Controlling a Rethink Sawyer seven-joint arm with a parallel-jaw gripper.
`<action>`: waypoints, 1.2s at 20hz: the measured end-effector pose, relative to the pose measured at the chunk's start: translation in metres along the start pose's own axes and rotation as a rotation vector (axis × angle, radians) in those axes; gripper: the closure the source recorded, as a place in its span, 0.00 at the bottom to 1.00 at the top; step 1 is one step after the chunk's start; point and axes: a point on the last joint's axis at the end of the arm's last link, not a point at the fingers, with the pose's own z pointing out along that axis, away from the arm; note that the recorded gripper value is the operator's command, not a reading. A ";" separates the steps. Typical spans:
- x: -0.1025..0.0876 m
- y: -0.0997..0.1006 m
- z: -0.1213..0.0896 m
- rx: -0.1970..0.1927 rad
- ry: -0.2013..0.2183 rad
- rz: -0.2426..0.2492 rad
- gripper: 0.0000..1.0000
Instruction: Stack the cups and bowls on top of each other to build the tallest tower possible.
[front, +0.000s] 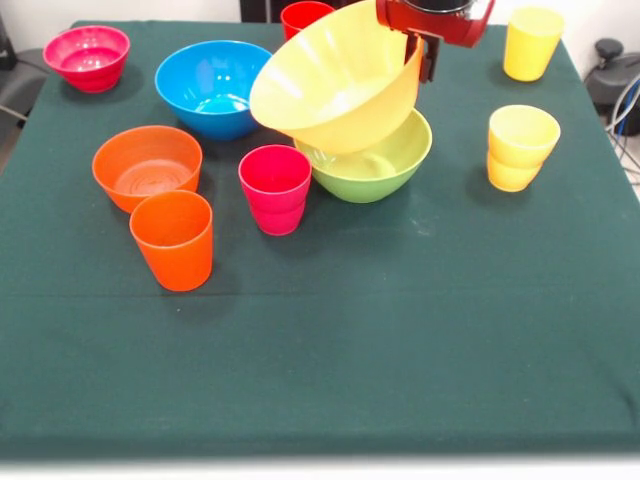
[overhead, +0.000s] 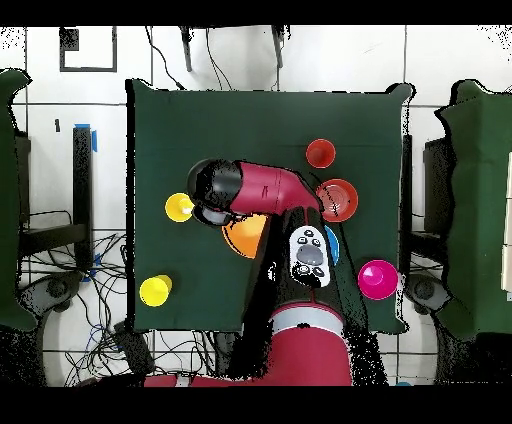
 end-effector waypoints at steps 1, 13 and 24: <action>0.000 0.000 0.000 -0.001 -0.003 0.000 1.00; 0.000 0.002 -0.003 -0.004 -0.014 -0.003 1.00; 0.000 0.002 -0.004 -0.005 -0.017 -0.003 0.00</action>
